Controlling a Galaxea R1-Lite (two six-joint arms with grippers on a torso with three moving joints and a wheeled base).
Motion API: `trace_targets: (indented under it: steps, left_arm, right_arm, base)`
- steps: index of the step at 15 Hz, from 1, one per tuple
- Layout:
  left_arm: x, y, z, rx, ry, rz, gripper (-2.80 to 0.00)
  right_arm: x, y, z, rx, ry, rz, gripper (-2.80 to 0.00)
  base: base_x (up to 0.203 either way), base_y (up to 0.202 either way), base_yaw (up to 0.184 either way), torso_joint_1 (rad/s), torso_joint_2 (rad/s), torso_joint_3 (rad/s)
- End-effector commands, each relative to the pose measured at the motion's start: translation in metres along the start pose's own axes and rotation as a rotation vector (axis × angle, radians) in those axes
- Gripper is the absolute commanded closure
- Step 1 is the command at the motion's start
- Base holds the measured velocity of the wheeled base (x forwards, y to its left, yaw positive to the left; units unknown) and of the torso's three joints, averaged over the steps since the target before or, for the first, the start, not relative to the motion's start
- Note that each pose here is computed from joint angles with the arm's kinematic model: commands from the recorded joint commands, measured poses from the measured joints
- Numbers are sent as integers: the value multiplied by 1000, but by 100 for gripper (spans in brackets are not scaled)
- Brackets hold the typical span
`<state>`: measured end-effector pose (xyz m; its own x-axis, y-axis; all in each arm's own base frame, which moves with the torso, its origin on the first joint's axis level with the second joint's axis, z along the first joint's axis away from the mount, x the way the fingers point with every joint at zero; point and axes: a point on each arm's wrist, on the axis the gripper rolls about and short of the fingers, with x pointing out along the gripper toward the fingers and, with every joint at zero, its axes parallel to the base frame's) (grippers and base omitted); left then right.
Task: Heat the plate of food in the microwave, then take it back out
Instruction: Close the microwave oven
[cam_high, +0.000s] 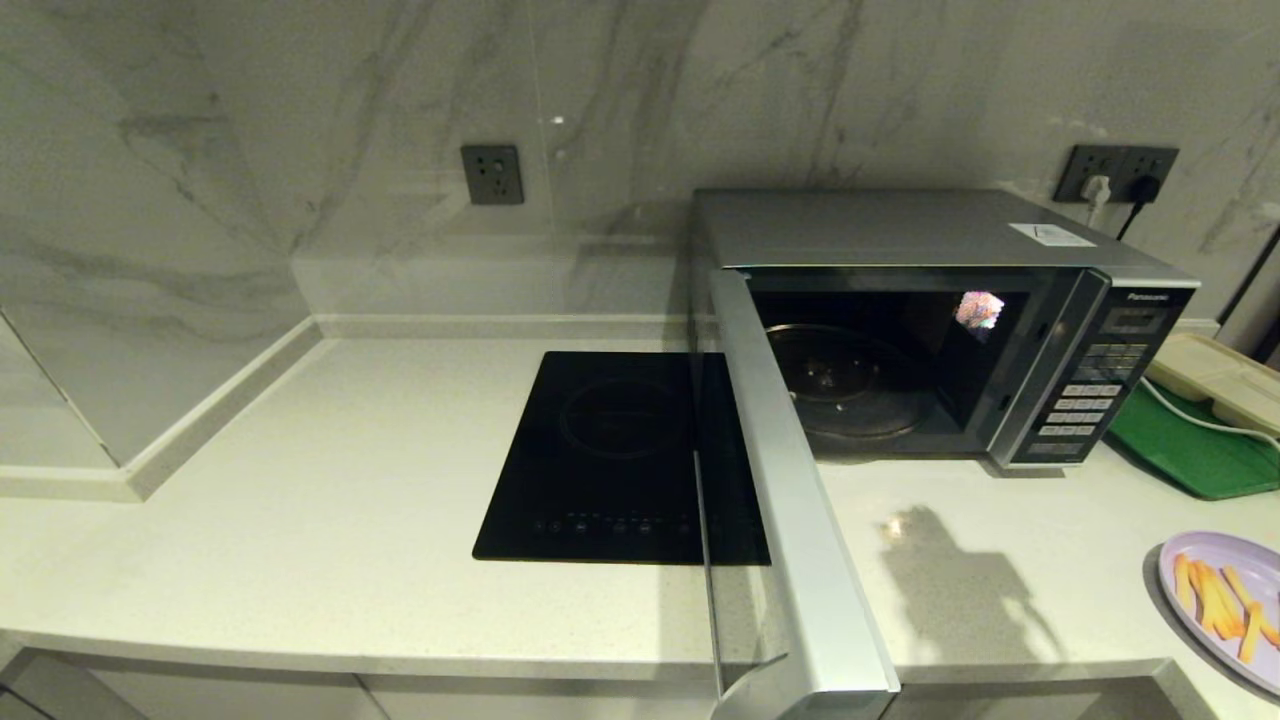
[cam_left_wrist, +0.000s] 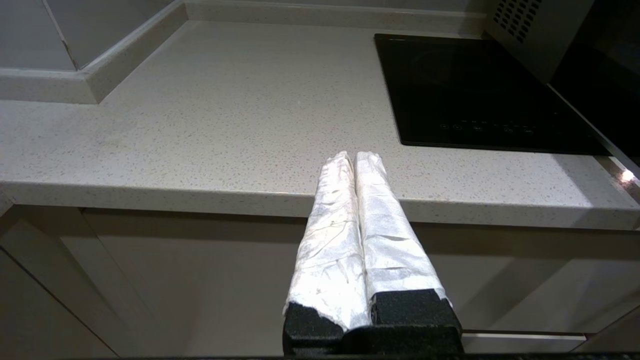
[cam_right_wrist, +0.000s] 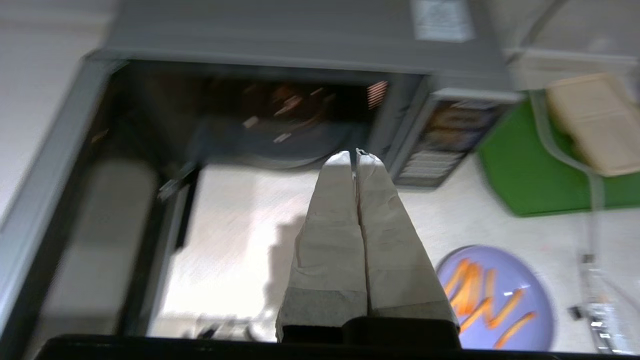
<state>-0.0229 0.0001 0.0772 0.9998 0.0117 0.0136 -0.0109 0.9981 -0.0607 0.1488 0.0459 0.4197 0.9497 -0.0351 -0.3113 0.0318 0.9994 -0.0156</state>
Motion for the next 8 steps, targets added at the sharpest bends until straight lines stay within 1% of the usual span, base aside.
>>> trace_targets:
  steps: [1,3,4,6,8]
  left_arm:
    - [0,0,0,-1,0,1,0]
    - [0,0,0,-1,0,1,0]
    - [0,0,0,-1,0,1,0]
    - [0,0,0,-1,0,1,0]
    - [0,0,0,-1,0,1,0]
  right_arm:
    - [-19,20,-7,10,16,119,0]
    - [-16,40,-13,45,50,132,0]
    - [-10,55,-17,82,73,134,0]
    - [2,85,-27,111,132,156,0]
    - [10,115,-37,150,186,198,0]
  base:
    - [0,0,0,0,0,0]
    - [0,0,0,0,0,0]
    - [0,0,0,0,0,0]
    - [0,0,0,0,0,0]
    - [0,0,0,0,0,0]
